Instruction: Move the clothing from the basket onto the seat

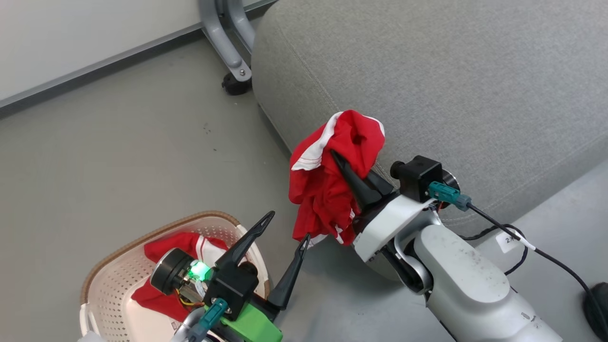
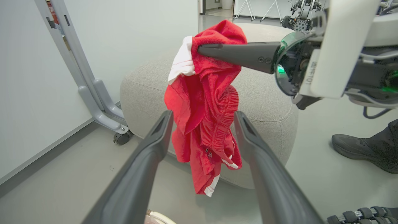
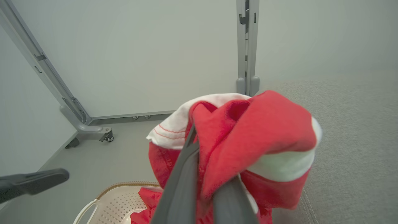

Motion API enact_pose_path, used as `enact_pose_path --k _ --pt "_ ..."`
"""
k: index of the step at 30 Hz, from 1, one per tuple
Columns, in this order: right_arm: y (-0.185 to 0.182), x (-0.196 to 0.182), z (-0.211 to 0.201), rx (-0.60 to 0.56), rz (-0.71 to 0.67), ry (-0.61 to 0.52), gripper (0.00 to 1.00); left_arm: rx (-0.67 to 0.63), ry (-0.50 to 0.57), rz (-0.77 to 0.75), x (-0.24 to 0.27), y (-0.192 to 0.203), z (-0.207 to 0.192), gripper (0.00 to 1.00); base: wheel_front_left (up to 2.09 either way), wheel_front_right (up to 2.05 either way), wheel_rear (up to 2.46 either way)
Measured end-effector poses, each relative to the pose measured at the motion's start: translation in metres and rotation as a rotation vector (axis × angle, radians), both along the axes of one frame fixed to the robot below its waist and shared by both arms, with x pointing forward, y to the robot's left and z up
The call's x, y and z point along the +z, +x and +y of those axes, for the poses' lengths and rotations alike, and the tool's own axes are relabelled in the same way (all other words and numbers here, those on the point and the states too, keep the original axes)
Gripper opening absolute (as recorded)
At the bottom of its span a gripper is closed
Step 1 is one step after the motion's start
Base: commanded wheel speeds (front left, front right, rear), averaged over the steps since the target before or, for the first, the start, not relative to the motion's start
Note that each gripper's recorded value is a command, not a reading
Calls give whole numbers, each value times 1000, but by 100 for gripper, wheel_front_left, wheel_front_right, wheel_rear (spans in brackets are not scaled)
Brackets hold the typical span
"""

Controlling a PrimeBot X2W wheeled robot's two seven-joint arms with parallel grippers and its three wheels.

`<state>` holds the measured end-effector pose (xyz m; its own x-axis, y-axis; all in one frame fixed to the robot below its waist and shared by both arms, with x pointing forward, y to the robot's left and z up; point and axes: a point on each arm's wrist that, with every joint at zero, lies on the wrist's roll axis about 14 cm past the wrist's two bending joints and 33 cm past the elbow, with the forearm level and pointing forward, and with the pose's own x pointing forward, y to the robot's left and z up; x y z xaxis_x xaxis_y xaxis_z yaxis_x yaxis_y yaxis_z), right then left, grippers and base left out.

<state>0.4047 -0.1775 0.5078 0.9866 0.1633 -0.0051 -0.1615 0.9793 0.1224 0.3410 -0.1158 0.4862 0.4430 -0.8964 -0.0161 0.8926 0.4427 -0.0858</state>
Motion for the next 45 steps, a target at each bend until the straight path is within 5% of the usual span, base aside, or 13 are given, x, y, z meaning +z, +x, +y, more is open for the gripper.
enact_pose_path --k 10,25,36,37,38,39,45 --pt "3 -8 -94 -230 41 -60 0 -63 -37 45 -12 6 -21 100 0 0 0" --pt "87 114 -221 -466 -234 -265 0 20 -73 0 -17 55 -4 100 0 0 0" --pt "123 -9 -220 -480 50 -179 0 111 -48 45 -50 79 23 100 0 0 0" --pt "122 -24 -217 -480 87 -165 18 119 -44 49 -53 81 25 100 0 0 0" --pt "120 -35 -214 -478 111 -154 49 124 -40 53 -55 81 27 100 0 0 0" --pt "118 -47 -211 -477 136 -143 98 129 -34 59 -58 82 28 100 0 0 0" --pt "91 -85 -194 -481 210 -92 100 152 -28 50 -59 83 33 100 0 0 0"
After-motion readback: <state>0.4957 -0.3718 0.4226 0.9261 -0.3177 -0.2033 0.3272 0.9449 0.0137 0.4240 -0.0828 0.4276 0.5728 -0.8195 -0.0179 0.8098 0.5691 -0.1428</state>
